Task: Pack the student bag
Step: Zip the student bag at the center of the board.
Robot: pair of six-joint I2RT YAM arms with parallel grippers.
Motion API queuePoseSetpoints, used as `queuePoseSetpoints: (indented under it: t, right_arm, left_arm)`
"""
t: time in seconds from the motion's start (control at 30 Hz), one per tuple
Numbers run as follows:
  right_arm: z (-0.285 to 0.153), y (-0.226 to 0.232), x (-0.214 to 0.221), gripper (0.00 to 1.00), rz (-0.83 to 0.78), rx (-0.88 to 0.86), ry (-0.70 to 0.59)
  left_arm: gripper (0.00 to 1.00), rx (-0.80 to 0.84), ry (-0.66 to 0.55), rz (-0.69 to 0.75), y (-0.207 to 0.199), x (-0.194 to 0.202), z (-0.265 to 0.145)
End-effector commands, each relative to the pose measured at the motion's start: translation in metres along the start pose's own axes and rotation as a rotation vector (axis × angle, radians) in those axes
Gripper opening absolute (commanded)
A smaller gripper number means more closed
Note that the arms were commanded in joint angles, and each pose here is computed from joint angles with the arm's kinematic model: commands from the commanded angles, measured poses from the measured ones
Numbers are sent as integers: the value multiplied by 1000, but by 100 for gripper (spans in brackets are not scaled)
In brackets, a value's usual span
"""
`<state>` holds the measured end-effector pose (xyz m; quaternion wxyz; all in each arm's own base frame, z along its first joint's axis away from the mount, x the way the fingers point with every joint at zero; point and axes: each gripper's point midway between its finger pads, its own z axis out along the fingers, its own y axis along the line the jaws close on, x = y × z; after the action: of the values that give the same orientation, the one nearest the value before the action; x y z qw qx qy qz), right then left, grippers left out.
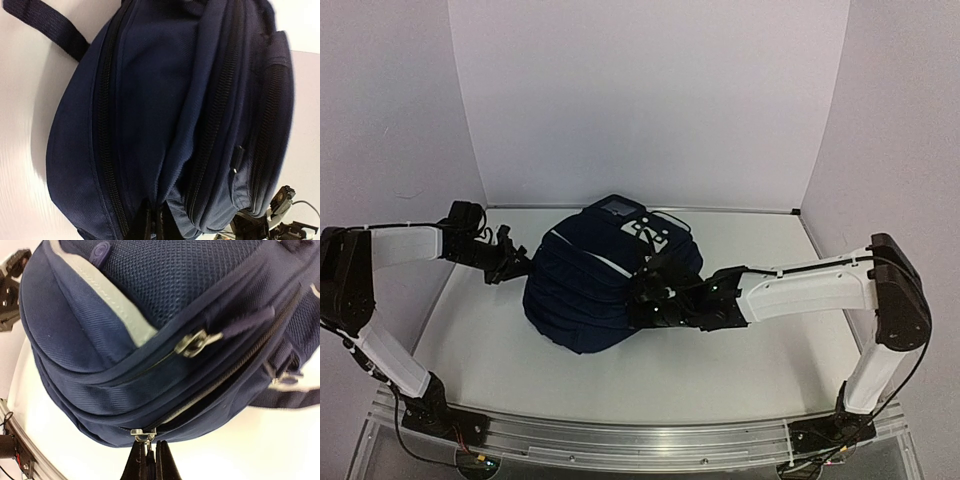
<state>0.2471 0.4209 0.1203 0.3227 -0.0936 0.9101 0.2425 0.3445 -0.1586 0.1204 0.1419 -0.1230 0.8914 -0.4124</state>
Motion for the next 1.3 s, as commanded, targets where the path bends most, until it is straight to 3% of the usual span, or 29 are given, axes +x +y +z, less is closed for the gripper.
queuePoseSetpoints:
  t: [0.0, 0.1, 0.2, 0.3, 0.47, 0.73, 1.03, 1.1, 1.13, 1.2, 1.27]
  right_arm:
    - [-14, 14, -18, 0, -79, -96, -1]
    - [-13, 30, -22, 0, -81, -160, -7]
    - [-8, 38, -20, 0, -81, -191, 0]
    - [-3, 43, -19, 0, -78, -208, 5]
    - [0, 46, -19, 0, -74, -220, 3]
    - [1, 43, -16, 0, -75, -215, 8]
    - [-4, 40, -15, 0, -64, -210, 4]
    - [-4, 39, -15, 0, -64, -209, 4]
    - [-4, 38, -14, 0, -62, -206, 4]
    - [-6, 36, -14, 0, -51, -201, 2]
    - [-8, 32, -16, 0, -31, -186, -10]
  left_arm:
    - [27, -14, -172, 116, -17, -51, -20]
    - [57, -51, -156, 61, -8, -27, -24]
    - [69, -89, -116, -1, 1, 14, -21]
    - [72, -83, -84, -67, 7, 55, -13]
    - [76, -12, -105, -150, 2, 84, -11]
    - [80, 75, -106, -127, -16, 76, -1]
    - [88, 76, -62, -142, -9, 68, 28]
    - [87, 87, -74, -138, -10, 62, 33]
    - [81, 92, -83, -132, -11, 59, 35]
    - [64, 72, -111, -126, -9, 51, 37]
    - [39, 40, -134, -121, -4, 46, 38]
